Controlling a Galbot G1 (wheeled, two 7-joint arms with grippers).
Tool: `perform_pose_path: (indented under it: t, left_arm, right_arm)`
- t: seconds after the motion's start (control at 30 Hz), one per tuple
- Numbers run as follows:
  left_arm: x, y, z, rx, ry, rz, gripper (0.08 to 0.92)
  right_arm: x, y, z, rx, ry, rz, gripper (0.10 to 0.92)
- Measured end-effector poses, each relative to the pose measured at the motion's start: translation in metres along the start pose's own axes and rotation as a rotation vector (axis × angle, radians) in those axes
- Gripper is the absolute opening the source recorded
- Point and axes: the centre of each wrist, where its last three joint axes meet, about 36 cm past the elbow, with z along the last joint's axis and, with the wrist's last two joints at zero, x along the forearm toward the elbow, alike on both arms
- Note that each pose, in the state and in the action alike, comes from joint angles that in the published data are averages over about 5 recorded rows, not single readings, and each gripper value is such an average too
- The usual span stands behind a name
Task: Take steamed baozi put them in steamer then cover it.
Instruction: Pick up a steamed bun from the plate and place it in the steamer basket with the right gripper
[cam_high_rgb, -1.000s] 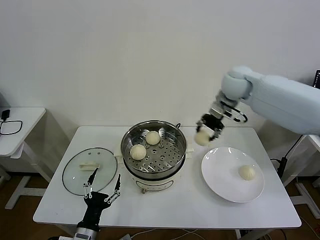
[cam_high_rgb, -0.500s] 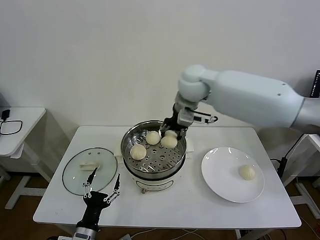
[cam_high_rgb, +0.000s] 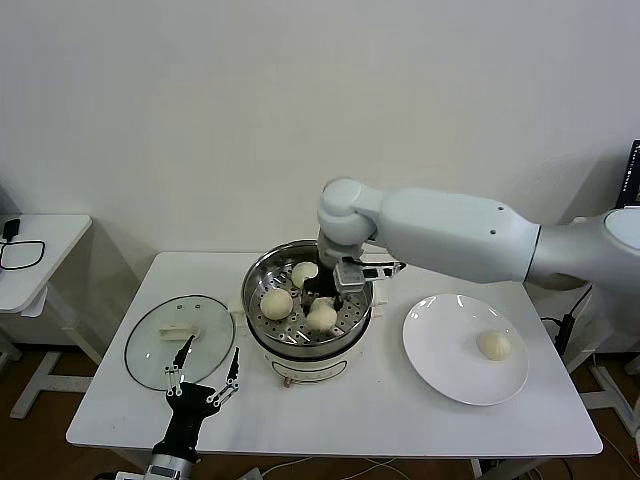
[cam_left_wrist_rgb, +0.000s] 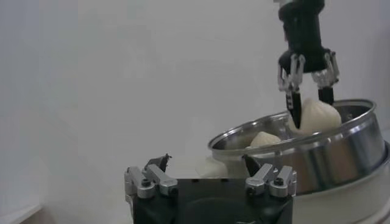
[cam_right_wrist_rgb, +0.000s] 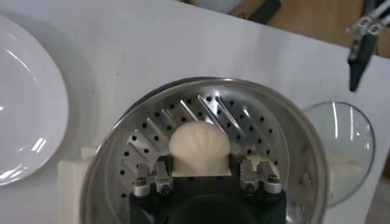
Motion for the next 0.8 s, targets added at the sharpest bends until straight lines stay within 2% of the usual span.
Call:
perform_pose_path:
  t: [0.3,0.57,0.8]
  left_arm:
    - [-0.001,0.001,0.0,0.004,-0.001,-0.005,0.823]
    - [-0.002,0.002,0.001,0.004,0.0,-0.008,0.823]
    - [-0.002,0.002,0.001,0.006,0.001,-0.006,0.823]
  right_arm:
    - [-0.019,-0.008,-0.002,0.04,-0.008,-0.007,0.669]
    - [-0.023,-0.011,-0.002,0.053,-0.003,-0.004,0.813]
    - [-0.008,-0.005,0.0,0.035,0.018,0.019,0.822]
